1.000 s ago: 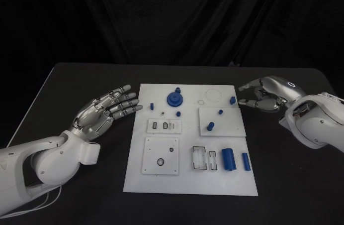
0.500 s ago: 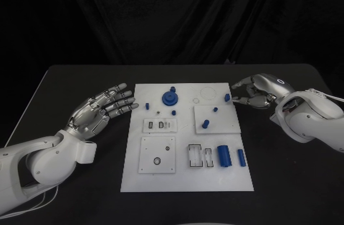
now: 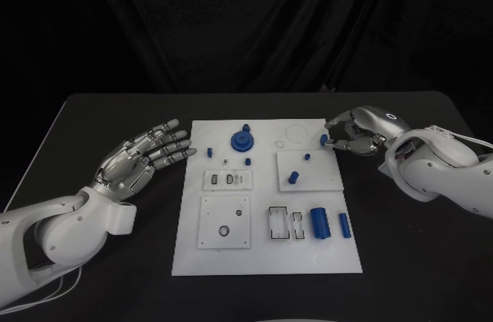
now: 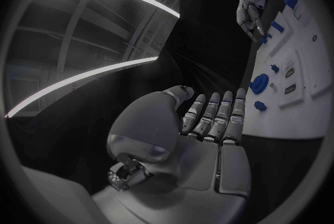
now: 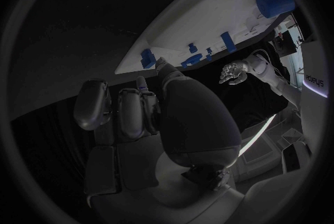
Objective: Assemble the parts on the task board
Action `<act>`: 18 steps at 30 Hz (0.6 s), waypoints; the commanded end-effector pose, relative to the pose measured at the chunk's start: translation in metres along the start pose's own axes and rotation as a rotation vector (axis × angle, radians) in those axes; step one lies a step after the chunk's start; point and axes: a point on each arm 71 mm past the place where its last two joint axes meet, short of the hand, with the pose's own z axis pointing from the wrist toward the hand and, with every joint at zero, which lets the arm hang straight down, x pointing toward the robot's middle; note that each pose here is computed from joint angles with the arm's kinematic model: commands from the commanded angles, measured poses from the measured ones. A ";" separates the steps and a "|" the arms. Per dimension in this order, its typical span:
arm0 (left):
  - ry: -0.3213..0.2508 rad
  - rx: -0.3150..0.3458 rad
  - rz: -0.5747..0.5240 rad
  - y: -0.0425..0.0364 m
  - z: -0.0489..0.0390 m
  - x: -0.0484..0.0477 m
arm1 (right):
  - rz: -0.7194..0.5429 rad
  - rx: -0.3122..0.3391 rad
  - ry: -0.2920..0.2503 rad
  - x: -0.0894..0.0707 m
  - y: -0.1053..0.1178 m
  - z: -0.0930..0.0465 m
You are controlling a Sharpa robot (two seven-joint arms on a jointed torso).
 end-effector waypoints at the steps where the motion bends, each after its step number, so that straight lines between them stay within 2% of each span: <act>1: 0.017 0.122 -0.013 -0.0090 0.0007 0.0017 | -0.007 0.021 0.019 0.003 -0.002 0.000; 18: 0.021 0.117 -0.016 -0.0079 0.0017 0.0016 | -0.023 0.029 0.055 0.008 -0.001 0.005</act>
